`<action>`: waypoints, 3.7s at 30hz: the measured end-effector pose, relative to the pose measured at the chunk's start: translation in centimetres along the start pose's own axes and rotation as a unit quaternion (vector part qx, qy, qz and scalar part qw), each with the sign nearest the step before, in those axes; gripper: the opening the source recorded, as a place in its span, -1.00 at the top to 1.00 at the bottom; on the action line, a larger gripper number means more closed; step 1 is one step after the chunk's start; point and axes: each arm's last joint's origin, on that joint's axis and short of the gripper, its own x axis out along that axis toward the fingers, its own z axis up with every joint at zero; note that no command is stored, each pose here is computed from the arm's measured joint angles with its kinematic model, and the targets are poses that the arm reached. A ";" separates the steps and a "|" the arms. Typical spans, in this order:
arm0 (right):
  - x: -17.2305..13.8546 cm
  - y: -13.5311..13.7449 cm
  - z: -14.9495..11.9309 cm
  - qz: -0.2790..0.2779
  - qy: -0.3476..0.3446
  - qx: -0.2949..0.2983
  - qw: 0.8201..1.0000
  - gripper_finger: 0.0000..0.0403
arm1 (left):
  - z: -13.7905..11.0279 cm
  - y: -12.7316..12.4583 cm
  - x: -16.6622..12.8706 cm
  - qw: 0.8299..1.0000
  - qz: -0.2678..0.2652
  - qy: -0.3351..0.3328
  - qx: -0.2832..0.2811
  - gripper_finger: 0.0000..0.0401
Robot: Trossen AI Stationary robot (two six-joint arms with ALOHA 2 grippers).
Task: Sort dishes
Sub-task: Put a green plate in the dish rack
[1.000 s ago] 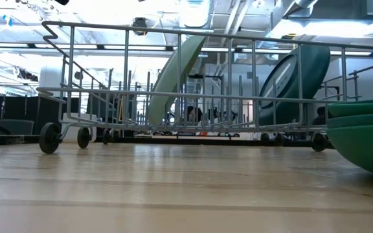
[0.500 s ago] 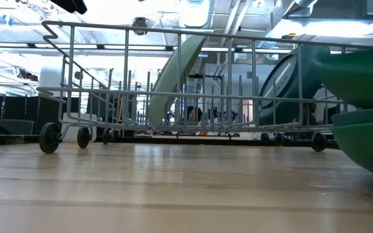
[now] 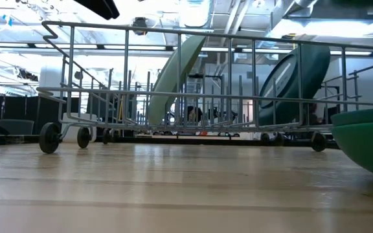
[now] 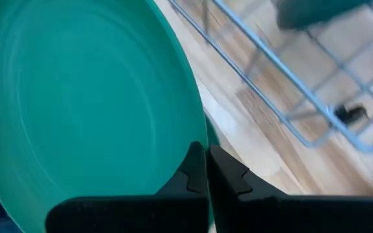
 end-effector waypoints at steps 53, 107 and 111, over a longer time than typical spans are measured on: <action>-12.8 -13.4 22.4 0.104 -0.636 -0.203 0.737 1.00 | 5.3 6.8 -7.5 0.930 0.098 -0.298 -0.193 0.10; -6.7 -13.0 27.1 -0.207 -0.570 -0.108 0.788 1.00 | 7.0 13.3 -1.5 0.842 0.343 -0.218 -0.355 -0.16; -6.7 -12.6 26.9 -0.227 -0.559 -0.109 0.790 1.00 | 7.0 13.4 -1.4 0.846 0.350 -0.210 -0.343 0.03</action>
